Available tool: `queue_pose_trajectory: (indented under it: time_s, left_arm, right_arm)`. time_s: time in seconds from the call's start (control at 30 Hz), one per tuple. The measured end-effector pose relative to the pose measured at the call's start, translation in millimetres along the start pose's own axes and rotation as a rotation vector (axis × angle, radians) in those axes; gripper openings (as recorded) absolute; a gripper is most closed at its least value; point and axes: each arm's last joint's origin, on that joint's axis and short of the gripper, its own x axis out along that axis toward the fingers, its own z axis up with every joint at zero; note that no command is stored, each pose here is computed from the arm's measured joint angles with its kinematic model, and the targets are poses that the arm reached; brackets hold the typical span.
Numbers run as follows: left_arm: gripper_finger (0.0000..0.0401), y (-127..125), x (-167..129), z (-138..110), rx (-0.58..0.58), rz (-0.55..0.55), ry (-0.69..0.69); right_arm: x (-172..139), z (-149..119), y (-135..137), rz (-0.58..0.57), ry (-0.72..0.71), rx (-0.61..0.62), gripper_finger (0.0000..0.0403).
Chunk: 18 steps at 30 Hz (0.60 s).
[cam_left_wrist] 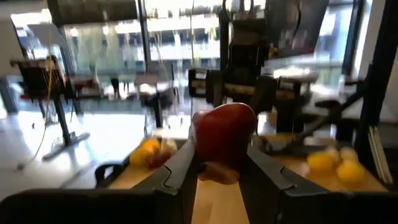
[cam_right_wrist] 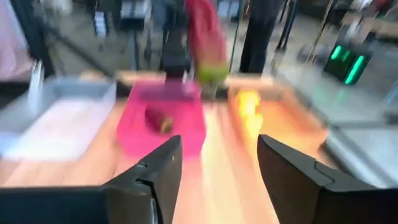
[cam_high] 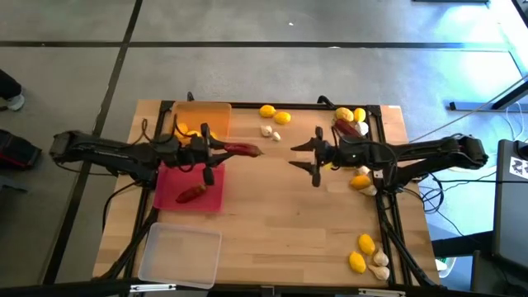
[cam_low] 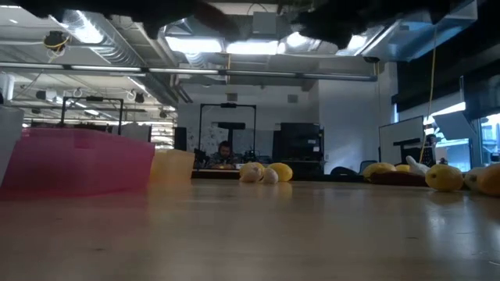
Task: Sort produce into baskets
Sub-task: Put the left chilli pepper into the pink bin
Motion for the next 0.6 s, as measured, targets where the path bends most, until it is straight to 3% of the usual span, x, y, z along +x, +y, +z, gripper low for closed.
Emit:
queue_pose_trajectory:
  time_s: [0.27, 0.6]
  left_arm:
    - [0.0094, 3, -22, 25, -0.034, 0.003, 0.351]
    - [0.0095, 1, -48, 26, -0.185, 0.1, 0.834]
  right_arm:
    - [3, -22, 2, 0.033, 0.209, 0.037, 0.0205]
    - [6, -24, 3, 0.033, 0.215, 0.034, 0.0205]
